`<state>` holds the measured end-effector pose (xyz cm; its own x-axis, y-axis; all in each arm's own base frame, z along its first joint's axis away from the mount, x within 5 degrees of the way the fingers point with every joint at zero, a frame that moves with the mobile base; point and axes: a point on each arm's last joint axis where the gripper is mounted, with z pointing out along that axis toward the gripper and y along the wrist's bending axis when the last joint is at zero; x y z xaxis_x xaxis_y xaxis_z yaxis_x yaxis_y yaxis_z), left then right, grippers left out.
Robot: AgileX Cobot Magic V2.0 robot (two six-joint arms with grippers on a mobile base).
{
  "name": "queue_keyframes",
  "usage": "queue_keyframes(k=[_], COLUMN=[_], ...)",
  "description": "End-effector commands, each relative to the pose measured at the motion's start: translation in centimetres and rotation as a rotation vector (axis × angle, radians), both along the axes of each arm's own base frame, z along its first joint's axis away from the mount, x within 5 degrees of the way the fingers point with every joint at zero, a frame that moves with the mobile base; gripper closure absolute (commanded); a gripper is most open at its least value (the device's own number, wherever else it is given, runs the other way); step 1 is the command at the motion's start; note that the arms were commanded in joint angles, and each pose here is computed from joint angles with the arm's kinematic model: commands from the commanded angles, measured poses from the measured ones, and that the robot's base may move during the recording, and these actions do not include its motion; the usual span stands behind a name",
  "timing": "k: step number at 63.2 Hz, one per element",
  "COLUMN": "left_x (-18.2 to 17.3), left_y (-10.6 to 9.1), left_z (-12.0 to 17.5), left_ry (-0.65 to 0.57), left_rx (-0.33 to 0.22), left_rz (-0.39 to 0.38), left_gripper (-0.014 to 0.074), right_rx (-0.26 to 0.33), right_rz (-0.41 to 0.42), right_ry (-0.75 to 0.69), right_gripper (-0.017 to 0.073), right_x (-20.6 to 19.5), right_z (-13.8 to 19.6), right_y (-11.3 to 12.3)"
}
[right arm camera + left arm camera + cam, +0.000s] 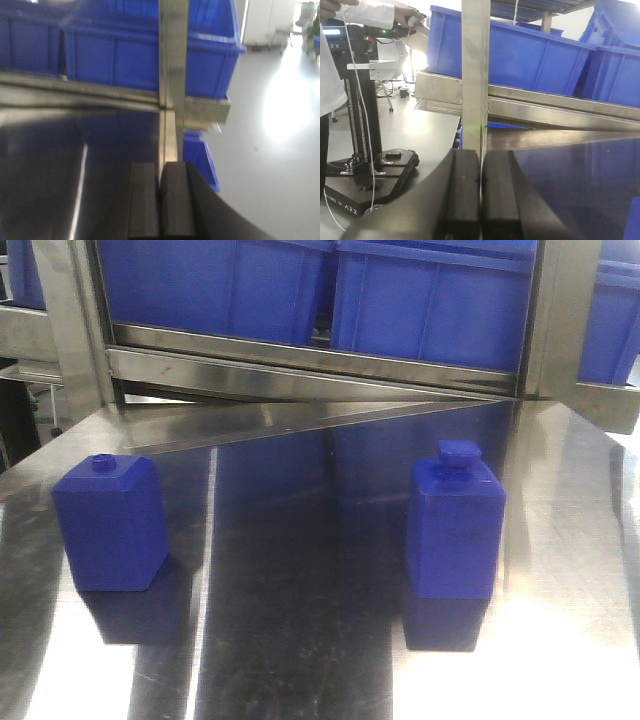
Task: Pick and sort blue part to right shelf
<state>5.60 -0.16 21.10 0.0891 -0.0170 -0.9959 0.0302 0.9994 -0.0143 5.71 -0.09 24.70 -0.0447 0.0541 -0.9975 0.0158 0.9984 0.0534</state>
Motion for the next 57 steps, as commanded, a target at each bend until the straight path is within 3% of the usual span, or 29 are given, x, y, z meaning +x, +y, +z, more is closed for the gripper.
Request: queue_keyframes(k=[1, 14, 26, 37, 42, 52, 57], left_x=[-0.2, -0.2, -0.2, -0.2, -0.2, -0.2, -0.2], left_y=[0.1, 0.1, 0.1, 0.1, 0.1, 0.1, 0.1], left_z=[0.3, 0.3, 0.3, 0.3, 0.3, 0.3, 0.3], left_ry=[-0.089, -0.089, -0.089, -0.089, -0.089, -0.089, -0.089], left_rx=[-0.02, -0.02, -0.02, -0.02, -0.02, -0.02, -0.02], left_rz=[0.004, 0.004, 0.004, 0.004, 0.004, 0.004, 0.004], left_gripper=[0.047, 0.047, 0.047, 0.047, 0.047, 0.047, 0.047], right_rx=[-0.03, -0.045, -0.082, 0.052, 0.088, 0.146, 0.167], right_rz=[-0.005, 0.0, 0.048, 0.11, 0.141, 0.15, 0.129], right_ry=[-0.02, -0.026, 0.117, 0.277, 0.342, 0.514, 0.63], right_gripper=[0.0501, 0.0501, 0.0501, 0.0479, 0.0363, 0.0001, -0.0077], right_x=[0.8, 2.7, 5.0, 7.6, 8.6, 10.6, 11.7], right_z=[2.3, 4.8, 5.0, 4.7, 4.4, 4.1, 4.3], right_y=[-0.1, 0.0, 0.4, 1.7, 2.5, 3.9, 4.5])
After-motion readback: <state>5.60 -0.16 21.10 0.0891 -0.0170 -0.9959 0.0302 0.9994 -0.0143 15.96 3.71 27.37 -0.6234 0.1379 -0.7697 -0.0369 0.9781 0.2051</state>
